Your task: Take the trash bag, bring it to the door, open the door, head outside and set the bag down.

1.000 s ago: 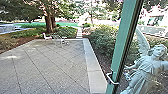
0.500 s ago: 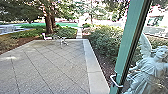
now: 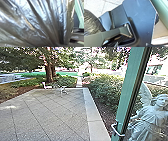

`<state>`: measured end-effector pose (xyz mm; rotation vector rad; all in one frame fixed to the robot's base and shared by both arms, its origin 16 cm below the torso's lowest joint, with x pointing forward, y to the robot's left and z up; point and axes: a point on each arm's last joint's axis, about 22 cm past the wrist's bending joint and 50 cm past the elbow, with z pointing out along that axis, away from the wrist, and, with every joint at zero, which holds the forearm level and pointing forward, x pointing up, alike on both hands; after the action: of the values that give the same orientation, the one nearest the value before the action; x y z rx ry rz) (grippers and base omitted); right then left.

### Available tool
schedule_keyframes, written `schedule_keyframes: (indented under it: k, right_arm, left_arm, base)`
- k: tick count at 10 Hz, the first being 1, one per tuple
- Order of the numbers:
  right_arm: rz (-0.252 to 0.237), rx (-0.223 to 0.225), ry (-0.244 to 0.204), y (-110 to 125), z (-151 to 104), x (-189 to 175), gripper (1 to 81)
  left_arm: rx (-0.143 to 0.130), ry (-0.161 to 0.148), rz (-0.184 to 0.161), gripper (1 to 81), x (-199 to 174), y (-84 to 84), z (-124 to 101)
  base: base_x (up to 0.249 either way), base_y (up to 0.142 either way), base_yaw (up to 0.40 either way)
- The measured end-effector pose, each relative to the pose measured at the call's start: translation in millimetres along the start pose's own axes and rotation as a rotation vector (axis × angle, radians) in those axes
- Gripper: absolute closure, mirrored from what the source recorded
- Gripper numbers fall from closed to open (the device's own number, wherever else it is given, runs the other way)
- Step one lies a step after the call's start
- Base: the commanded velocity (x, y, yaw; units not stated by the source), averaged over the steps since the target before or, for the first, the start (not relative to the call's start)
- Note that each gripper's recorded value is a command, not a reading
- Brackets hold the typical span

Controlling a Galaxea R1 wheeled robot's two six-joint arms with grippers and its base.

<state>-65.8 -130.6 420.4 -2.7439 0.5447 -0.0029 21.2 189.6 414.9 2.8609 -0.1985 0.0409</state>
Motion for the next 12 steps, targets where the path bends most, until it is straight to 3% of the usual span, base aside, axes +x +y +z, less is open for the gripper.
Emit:
schedule_keyframes:
  k: [1,3,6,9,12]
  right_arm:
    - [0.002,-0.005,-0.010,4,-1,-6,1.0]
    - [-0.003,0.001,0.008,0,0,6,1.0]
    - [-0.002,-0.003,0.003,4,-1,2,1.0]
    - [-0.004,-0.001,0.013,1,0,9,1.0]
    - [-0.011,-0.005,-0.006,4,-1,-1,1.0]
  left_arm:
    - [-0.003,-0.007,-0.001,81.1,-4,1.4,0]
    - [0.001,0.013,0.003,81.1,9,-0.2,0]
    - [-0.002,0.005,0.002,81.1,3,0.9,0]
    - [0.001,0.014,0.003,81.1,9,0.1,0]
    - [0.000,0.008,-0.011,81.1,0,-0.2,-1]
  base:
    - [0.096,0.000,0.000]
    - [0.099,0.000,0.000]
    - [0.097,0.000,0.000]
    - [0.000,0.000,0.000]
    - [0.000,0.000,0.000]
